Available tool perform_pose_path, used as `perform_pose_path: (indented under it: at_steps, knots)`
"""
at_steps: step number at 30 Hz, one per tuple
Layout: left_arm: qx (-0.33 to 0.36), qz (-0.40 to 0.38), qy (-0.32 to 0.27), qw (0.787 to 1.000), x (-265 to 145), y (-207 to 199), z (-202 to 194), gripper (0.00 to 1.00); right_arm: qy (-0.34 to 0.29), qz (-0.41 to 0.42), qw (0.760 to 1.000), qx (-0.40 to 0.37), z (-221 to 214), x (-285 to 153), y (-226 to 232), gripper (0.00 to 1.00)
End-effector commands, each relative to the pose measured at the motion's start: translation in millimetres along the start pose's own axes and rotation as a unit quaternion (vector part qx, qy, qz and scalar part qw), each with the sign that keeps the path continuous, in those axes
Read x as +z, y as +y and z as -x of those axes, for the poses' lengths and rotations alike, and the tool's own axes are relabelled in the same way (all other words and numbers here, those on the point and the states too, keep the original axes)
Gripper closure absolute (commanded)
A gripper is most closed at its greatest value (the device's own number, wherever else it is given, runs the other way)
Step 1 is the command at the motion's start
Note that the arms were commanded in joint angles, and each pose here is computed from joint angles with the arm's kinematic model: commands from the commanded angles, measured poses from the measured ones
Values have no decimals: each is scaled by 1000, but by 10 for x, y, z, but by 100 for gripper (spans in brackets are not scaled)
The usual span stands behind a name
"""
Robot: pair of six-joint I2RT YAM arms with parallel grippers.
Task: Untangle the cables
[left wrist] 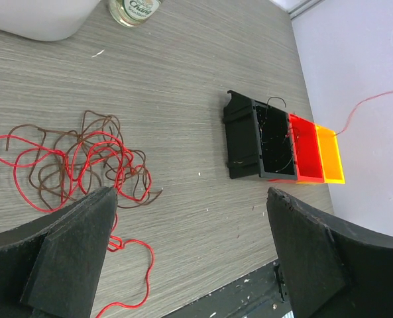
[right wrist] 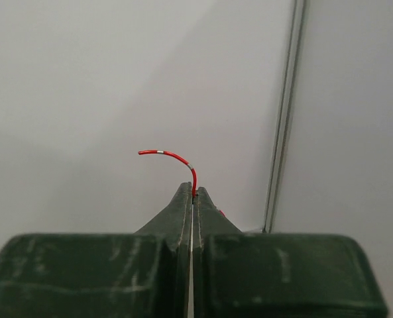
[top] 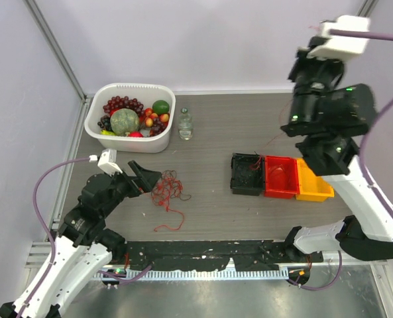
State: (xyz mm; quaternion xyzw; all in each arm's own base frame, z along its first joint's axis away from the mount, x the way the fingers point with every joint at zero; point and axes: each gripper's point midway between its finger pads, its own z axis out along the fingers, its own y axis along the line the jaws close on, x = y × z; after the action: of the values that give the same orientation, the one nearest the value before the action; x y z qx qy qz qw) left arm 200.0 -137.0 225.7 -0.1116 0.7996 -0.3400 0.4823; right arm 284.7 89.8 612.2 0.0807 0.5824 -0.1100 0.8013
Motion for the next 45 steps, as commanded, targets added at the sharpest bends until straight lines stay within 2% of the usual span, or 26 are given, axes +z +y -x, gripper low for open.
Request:
perform_pose_path:
  at_steps: [1,4,8,9,12,17,19,22,29,35,39,45]
  knots:
    - [-1,-37,-7,999,-109,-208,113,0,-41,-31,997,60,544,-5,-447,99]
    - [-1,-40,-6,999,-112,-237,127,0,-50,-33,997,50,693,31,-472,99]
    - [-1,-44,-1,999,-123,-277,138,0,-40,-50,998,18,589,27,-503,99]
    - [-2,-45,0,999,-127,-286,139,0,-44,-59,997,30,606,-14,-634,99]
    - [-5,-52,-2,999,-138,-319,152,0,-23,-47,999,16,215,-57,-471,99]
    - [-4,-55,3,998,-169,-337,146,0,20,-47,999,6,-499,-227,-474,99]
    - [-4,-53,4,999,-175,-330,144,0,33,-50,998,-2,-714,-282,-502,99]
    - [-1,-51,5,999,-171,-327,142,0,36,-59,998,-13,-792,-230,-538,99]
    - [-5,-58,10,998,-126,-376,147,0,-8,-63,997,32,14,-41,-665,99]
    - [-1,-58,4,998,-150,-375,172,0,-26,-57,997,37,297,68,-605,99]
    - [4,-54,7,999,-148,-374,179,0,-29,-58,997,29,230,120,-532,99]
    - [3,-57,8,998,-161,-379,169,0,1,-77,997,-7,-266,203,-498,99]
